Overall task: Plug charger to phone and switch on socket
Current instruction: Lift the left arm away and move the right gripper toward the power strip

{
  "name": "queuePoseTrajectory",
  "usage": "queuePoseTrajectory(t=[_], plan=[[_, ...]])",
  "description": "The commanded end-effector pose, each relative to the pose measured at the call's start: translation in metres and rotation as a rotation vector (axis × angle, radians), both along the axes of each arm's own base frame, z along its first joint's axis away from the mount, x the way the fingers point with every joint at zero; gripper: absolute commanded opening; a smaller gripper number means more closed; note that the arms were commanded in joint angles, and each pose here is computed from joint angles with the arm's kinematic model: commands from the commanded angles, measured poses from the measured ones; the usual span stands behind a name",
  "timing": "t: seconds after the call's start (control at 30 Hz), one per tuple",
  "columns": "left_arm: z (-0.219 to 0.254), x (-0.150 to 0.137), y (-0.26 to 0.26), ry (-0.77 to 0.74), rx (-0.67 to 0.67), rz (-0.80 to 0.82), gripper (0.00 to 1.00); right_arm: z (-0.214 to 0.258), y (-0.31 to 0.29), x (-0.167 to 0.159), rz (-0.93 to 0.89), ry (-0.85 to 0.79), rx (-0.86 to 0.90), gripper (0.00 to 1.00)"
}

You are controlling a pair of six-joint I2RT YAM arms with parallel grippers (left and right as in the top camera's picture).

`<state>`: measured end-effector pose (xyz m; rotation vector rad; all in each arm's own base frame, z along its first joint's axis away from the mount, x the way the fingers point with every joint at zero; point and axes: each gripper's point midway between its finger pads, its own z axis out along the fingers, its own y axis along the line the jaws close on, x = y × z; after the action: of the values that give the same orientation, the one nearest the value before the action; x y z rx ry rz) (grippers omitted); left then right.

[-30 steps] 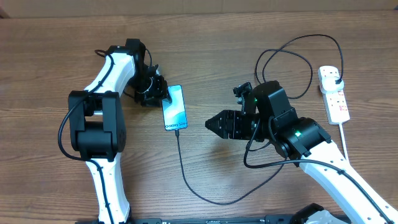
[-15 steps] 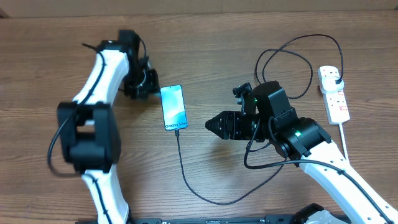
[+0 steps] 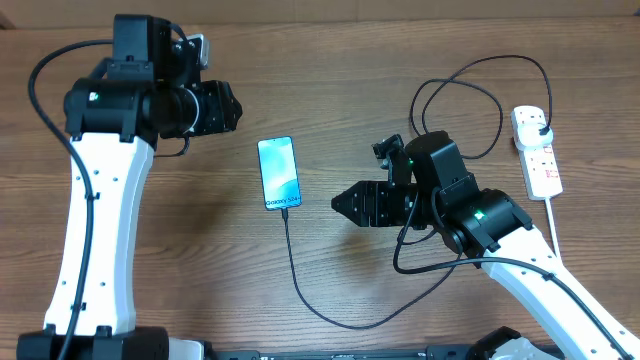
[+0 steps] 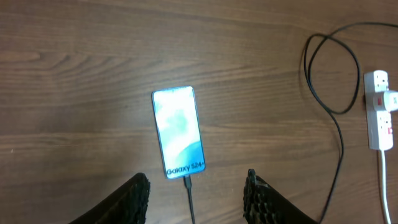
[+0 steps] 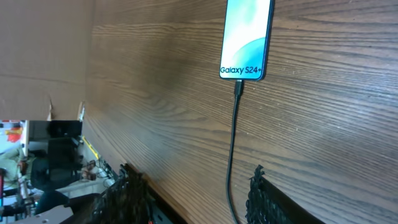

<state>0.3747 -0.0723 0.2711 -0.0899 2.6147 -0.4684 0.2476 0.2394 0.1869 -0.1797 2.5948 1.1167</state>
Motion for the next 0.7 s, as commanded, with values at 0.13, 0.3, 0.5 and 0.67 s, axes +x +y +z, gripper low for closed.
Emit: queuePoseTrajectory(t=[0.13,0.3,0.5,0.67], plan=[[0.015,-0.023,0.001,0.012,-0.017,0.009,0.51,0.008,-0.006,0.004,-0.008,-0.065,-0.028,0.56],[0.015,-0.026,-0.001,0.015,-0.020,-0.013,0.51,0.018,-0.026,0.008,-0.075,-0.069,-0.080,0.56],[0.022,-0.026,-0.002,-0.013,-0.024,-0.015,0.49,0.021,-0.054,0.013,-0.141,-0.032,-0.131,0.54],[0.028,-0.026,-0.001,-0.042,-0.022,-0.014,0.52,0.022,-0.081,0.019,-0.227,0.003,-0.179,0.37]])
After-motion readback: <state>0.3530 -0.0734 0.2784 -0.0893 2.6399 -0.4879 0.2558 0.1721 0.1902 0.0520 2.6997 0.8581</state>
